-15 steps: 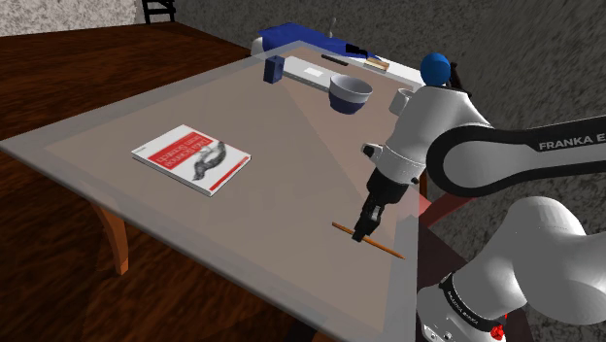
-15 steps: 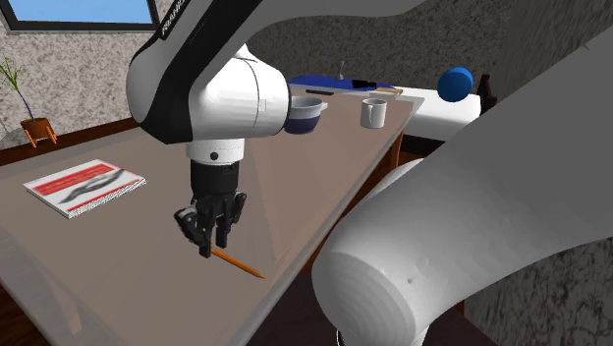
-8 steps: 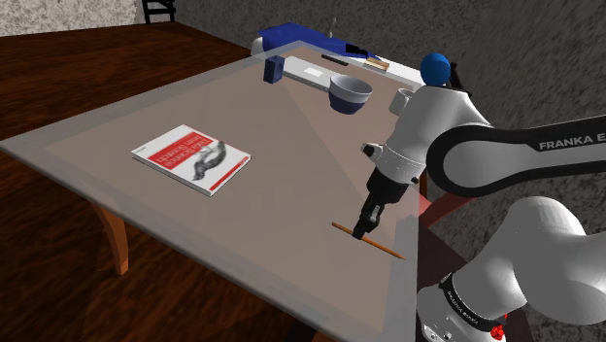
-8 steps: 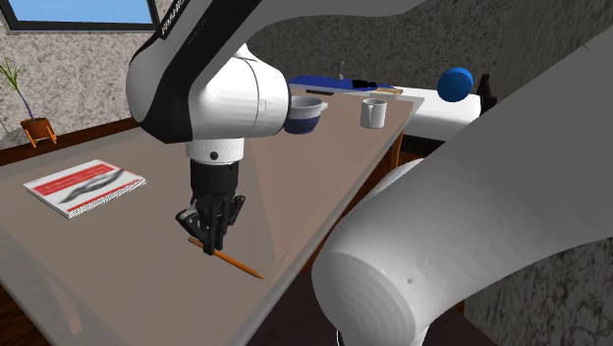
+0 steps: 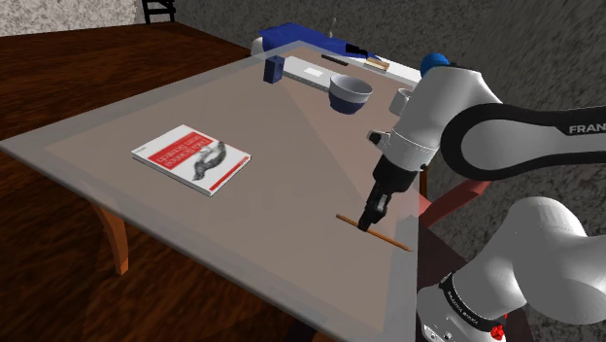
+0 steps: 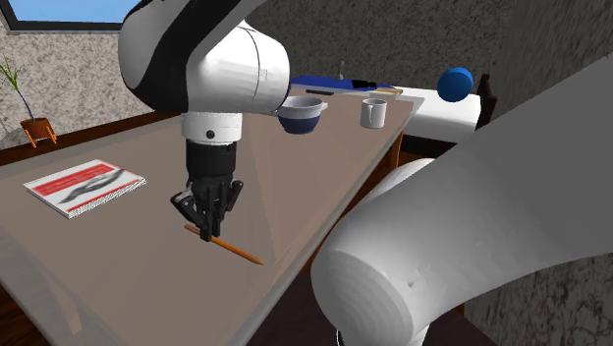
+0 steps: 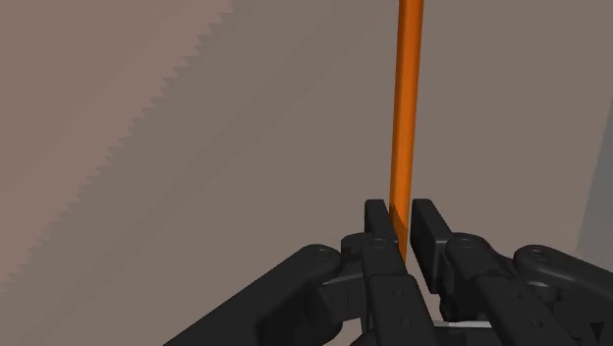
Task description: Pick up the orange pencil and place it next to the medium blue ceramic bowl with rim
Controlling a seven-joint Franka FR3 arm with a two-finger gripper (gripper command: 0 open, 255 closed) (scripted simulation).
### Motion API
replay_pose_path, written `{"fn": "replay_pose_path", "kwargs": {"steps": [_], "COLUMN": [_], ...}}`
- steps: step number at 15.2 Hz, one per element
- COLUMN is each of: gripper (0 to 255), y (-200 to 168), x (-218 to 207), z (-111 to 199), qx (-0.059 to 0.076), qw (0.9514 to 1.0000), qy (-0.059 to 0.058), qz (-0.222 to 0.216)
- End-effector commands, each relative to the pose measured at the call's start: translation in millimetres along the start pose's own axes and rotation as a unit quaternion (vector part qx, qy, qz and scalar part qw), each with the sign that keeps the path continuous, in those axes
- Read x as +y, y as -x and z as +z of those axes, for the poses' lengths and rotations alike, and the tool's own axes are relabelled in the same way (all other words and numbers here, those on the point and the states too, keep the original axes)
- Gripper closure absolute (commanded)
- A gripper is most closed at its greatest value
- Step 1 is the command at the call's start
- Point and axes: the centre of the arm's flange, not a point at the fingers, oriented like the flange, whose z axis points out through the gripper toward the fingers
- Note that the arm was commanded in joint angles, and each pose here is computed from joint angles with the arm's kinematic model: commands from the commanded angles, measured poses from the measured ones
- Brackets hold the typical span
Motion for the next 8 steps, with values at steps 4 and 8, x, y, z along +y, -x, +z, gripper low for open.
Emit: {"fn": "replay_pose_path", "kwargs": {"steps": [4,8], "gripper": [255,255], "y": [0.0,-0.5], "x": [-6.3,-11.2], "z": [-24.1,-44.6], "qx": [0.0,0.0], "qw": [1.0,1.0], "qy": [0.0,0.0], "qz": [0.0,0.0]}}
